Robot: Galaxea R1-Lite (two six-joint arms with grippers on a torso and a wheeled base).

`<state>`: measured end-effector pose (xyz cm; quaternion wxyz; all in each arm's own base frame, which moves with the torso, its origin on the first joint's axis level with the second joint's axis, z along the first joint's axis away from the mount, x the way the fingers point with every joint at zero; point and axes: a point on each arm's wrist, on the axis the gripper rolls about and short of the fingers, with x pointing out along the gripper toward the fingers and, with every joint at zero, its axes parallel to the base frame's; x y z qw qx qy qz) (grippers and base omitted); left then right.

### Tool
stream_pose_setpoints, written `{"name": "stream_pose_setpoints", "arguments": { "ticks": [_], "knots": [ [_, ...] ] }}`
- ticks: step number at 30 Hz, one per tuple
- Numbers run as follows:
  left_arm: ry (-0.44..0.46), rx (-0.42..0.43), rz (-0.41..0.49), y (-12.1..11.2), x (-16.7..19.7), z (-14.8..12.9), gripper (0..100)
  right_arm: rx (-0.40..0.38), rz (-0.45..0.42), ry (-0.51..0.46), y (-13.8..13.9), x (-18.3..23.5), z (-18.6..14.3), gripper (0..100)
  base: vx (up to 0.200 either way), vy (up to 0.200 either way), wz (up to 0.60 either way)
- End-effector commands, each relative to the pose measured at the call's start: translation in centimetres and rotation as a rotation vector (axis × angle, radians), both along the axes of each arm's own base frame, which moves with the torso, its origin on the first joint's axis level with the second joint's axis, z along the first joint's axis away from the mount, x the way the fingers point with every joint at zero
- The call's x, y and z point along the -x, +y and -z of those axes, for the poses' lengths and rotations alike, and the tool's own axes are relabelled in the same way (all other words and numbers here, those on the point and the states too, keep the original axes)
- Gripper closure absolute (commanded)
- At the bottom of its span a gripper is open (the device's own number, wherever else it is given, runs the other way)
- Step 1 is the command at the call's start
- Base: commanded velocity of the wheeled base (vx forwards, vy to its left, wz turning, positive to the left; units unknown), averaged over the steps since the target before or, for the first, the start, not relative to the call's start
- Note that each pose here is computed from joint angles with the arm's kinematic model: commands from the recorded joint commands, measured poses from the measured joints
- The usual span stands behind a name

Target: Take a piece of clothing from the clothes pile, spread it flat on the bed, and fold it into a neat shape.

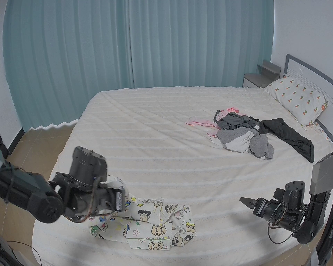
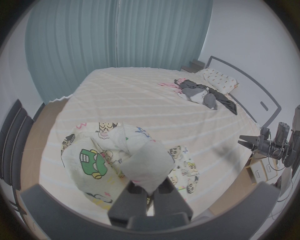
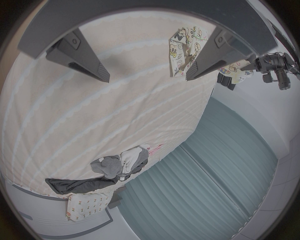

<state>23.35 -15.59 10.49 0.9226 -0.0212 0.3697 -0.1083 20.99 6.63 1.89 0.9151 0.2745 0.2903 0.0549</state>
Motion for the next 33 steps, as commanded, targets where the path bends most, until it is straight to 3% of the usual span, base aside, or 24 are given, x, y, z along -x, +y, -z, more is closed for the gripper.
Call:
{"name": "stream_pose_setpoints", "arguments": {
  "ticks": [1, 7, 8, 14, 22, 25, 28, 31, 33],
  "knots": [
    [0.04, 0.012, 0.037, -5.7, -0.2, 4.9, 100, 0.004, 0.0, 0.011, -0.1, 0.2, 0.2, 0, 0.0, 0.0, 0.0],
    [0.017, 0.054, 0.032, -6.7, -0.7, 6.4, 100, 0.006, 0.001, 0.019, -0.1, 0.2, 0.4, 0, 0.0, 0.0, 0.0],
    [0.02, 0.065, 0.029, -6.9, -0.6, 6.5, 0, 0.006, 0.001, 0.019, -0.1, 0.2, 0.4, 0, 0.0, 0.0, 0.0],
    [0.024, 0.077, 0.042, -7.3, 0.1, 6.4, 0, 0.008, -0.001, 0.029, 0.0, 0.1, 0.6, 0, 0.0, 0.0, 0.0],
    [-0.041, 0.182, 0.013, -6.4, 0.7, 2.8, 0, 0.008, -0.005, 0.034, 0.0, 0.3, 0.7, 0, 0.0, 0.0, 0.0],
    [-0.066, 0.232, -0.039, -4.2, 1.1, 1.0, 0, 0.005, -0.008, 0.037, 0.2, 0.4, 0.7, 0, 0.0, 0.0, 0.0],
    [-0.093, 0.361, -0.133, -0.3, 2.7, -1.0, 0, 0.001, -0.022, 0.035, 0.5, 0.4, 0.6, 0, 0.0, 0.0, 0.0],
    [-0.092, 0.417, -0.178, 2.0, 4.2, -0.9, 0, 0.0, -0.043, 0.032, 0.9, 0.6, 0.6, 0, 0.0, 0.0, 0.0],
    [-0.108, 0.491, -0.218, 4.7, 5.6, -0.9, 0, -0.002, -0.081, 0.028, 1.8, 0.8, 0.5, 0, 0.0, 0.0, 0.0]
  ]
}}
